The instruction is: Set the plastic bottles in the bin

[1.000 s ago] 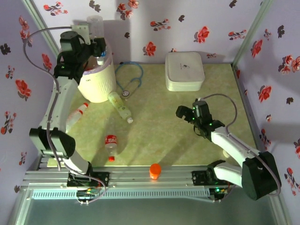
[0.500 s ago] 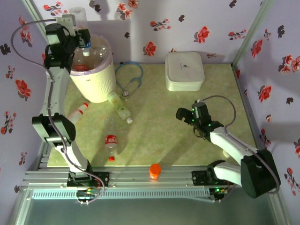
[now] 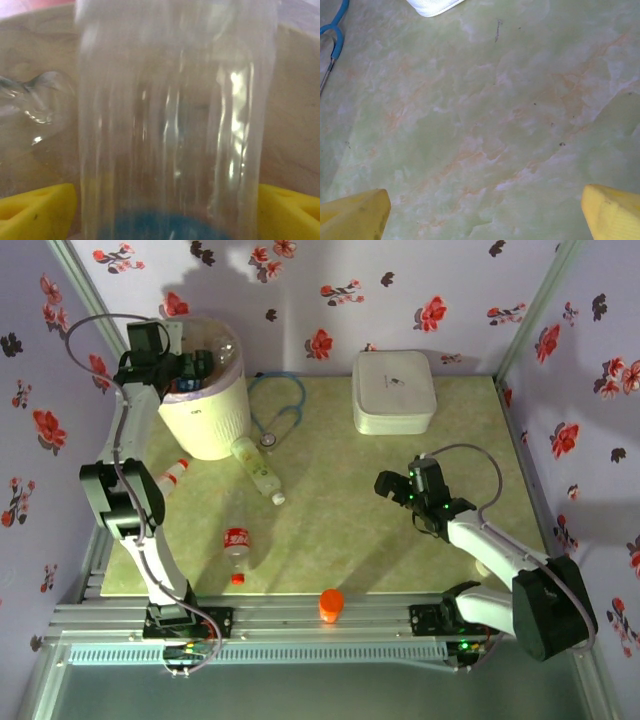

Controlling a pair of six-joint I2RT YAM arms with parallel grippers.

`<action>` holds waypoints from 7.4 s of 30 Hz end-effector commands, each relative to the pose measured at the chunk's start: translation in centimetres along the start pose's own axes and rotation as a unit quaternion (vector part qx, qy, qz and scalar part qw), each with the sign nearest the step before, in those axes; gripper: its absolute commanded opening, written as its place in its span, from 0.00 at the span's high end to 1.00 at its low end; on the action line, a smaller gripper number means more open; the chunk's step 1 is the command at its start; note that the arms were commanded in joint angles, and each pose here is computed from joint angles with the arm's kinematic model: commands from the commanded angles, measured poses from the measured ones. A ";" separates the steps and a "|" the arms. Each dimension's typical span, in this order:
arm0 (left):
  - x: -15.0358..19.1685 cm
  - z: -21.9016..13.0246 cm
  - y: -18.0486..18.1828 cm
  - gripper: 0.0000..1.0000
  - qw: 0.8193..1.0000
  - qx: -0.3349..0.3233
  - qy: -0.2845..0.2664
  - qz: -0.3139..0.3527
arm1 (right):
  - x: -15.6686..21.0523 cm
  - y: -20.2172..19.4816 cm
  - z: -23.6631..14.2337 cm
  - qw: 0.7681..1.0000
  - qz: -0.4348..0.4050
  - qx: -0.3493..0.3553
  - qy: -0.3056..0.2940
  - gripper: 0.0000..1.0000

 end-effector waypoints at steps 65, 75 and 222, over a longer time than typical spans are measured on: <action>10.1 -20.2 -18.4 0.58 0.982 0.095 0.119 -0.116 | -0.7 3.3 3.1 0.998 0.036 -0.024 0.048 0.02; -9.1 -21.7 -6.8 0.58 0.983 -0.060 -0.143 -0.100 | -0.7 3.8 1.4 0.998 0.027 -0.044 0.045 0.01; 18.7 -11.9 -26.6 0.45 0.981 0.161 0.075 -0.084 | -1.3 17.6 -6.5 0.929 -0.140 -0.319 0.124 0.01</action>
Point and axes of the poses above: each hand's point on the last joint's axis, 136 mm out from that joint toward the fingers, its own z axis out along the fingers, its own y axis along the line the jaws close on, x = y × z, the point moved 2 cm from there along -z, back along the fingers, and after that the axes turned 11 degrees about z, right-handed, at the moved point
